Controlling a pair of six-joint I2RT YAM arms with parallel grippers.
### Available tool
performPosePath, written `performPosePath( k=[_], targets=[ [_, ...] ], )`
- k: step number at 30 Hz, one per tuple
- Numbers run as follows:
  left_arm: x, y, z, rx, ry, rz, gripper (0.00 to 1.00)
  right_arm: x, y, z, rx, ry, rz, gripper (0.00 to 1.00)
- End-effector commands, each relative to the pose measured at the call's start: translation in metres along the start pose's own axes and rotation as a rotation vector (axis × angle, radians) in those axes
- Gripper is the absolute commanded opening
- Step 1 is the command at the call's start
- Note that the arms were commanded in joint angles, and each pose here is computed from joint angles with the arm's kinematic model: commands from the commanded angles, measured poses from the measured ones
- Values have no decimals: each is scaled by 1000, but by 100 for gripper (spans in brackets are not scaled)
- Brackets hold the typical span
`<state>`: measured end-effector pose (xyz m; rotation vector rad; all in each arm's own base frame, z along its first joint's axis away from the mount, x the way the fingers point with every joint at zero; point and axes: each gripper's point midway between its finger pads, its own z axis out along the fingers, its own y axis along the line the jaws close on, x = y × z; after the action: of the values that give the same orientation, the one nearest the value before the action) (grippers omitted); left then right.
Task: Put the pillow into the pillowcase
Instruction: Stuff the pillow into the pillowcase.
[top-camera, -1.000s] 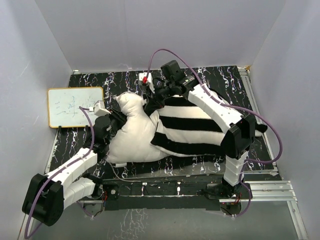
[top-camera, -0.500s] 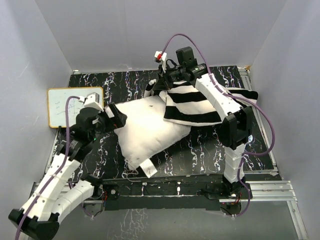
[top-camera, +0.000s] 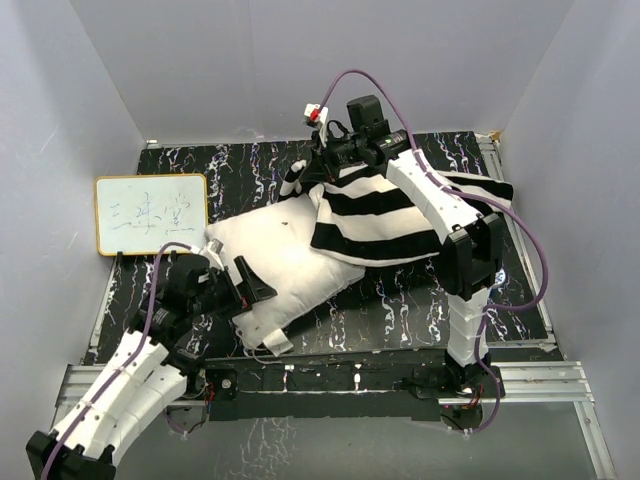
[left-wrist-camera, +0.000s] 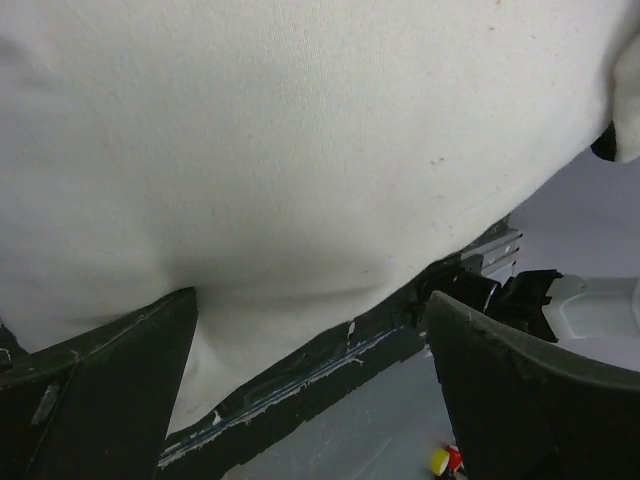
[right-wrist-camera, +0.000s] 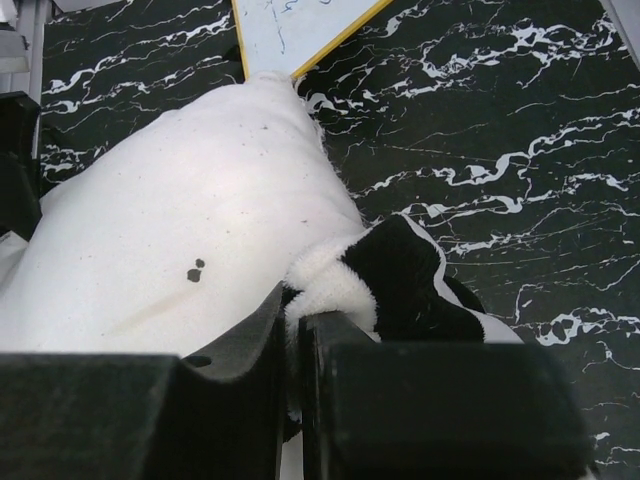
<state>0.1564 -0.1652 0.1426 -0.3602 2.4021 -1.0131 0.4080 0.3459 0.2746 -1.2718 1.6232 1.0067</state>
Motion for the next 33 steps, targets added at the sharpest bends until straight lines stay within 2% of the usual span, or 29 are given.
performPosePath(
  k=[1, 7, 9, 10, 14, 15, 18, 21, 23, 29, 30, 33],
  targets=[
    [-9, 15, 14, -102, 7, 55, 97, -20, 1, -2, -3, -62, -65, 8],
    [-38, 16, 41, -170, 9, 197, 97, -21, 10, -4, -27, -68, -59, 8],
    [-42, 13, 52, -152, 13, 219, 87, -21, 15, -2, -45, -71, -52, 8],
    [-43, 7, 60, -116, 15, 222, 77, -22, 18, 0, -55, -72, -52, 8],
    [-49, -47, 92, 179, 27, 198, 6, -30, 40, 23, -104, -65, -75, 8],
    [-54, -68, 97, 246, 17, 214, 0, -34, 49, 34, -119, -55, -92, 8],
    [-79, -141, 100, 366, -58, 330, 0, -79, 86, 56, -177, -91, -186, 8],
    [-99, -168, 100, 410, -119, 326, 0, -105, 134, 62, -247, -141, -246, 8],
    [-101, -162, 103, 408, -139, 288, 0, -102, 145, 61, -268, -138, -230, 8],
    [-75, -116, 117, 441, -75, 66, 0, -37, 69, 42, -54, -40, -112, 10],
    [-73, -112, 117, 449, -71, 44, 0, -28, 57, 33, -27, -21, -113, 17],
    [-68, -105, 119, 464, -57, 1, 0, -25, 57, -1, -47, -25, -173, 48]
  ],
)
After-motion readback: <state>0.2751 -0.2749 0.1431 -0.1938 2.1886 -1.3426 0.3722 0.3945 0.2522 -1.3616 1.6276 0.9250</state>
